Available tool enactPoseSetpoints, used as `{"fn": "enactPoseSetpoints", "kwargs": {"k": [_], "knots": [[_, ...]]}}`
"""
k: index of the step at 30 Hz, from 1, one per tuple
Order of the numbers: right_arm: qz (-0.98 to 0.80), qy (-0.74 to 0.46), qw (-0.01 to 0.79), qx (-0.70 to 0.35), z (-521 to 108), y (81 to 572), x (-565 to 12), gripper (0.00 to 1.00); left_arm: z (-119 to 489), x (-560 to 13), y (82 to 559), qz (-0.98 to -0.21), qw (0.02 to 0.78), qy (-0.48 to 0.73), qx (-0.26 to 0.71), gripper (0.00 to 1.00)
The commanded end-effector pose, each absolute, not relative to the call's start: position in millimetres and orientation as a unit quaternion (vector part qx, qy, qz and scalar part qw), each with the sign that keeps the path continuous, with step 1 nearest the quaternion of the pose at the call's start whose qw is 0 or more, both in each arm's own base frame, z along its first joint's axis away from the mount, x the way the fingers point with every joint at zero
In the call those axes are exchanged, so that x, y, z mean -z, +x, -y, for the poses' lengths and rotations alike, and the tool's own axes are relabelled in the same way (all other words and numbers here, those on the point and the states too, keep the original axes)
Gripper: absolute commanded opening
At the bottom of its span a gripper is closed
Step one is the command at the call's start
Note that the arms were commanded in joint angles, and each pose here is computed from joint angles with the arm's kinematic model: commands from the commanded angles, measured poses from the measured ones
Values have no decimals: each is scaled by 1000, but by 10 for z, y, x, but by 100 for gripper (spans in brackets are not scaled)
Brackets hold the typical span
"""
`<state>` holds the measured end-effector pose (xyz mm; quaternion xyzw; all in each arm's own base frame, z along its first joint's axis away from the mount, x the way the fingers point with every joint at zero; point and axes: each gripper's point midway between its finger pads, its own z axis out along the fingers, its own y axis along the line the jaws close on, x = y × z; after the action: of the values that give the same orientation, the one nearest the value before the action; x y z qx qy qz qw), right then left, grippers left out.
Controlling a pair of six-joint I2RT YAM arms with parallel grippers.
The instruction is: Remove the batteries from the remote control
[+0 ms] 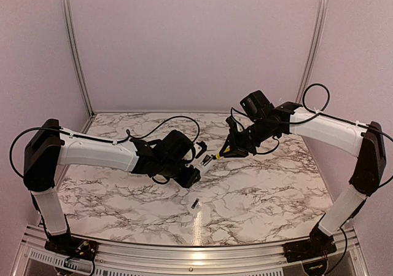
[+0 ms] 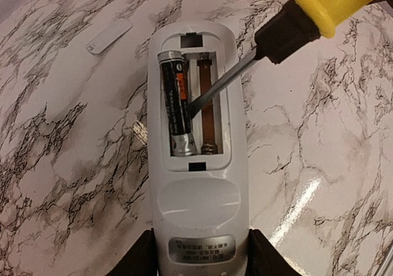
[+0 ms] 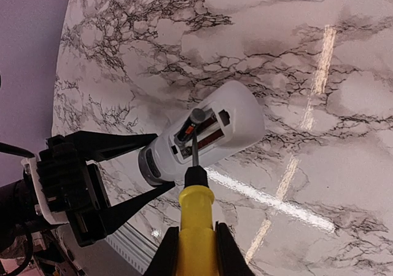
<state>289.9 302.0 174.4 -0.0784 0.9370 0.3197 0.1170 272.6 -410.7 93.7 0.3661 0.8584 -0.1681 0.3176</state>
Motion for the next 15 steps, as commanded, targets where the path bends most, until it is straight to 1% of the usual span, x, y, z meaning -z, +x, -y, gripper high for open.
{"fn": "enactPoseSetpoints", "kwargs": {"k": [1,15], "knots": [[-939,-80,110,-316,-3052,2880,-1688,0,4277,-1255,2836,-838,360,367,184,0],[-940,-79,106,-315,-3036,2851,-1624,0,4257,-1271,2855,-836,364,374,172,0]]}}
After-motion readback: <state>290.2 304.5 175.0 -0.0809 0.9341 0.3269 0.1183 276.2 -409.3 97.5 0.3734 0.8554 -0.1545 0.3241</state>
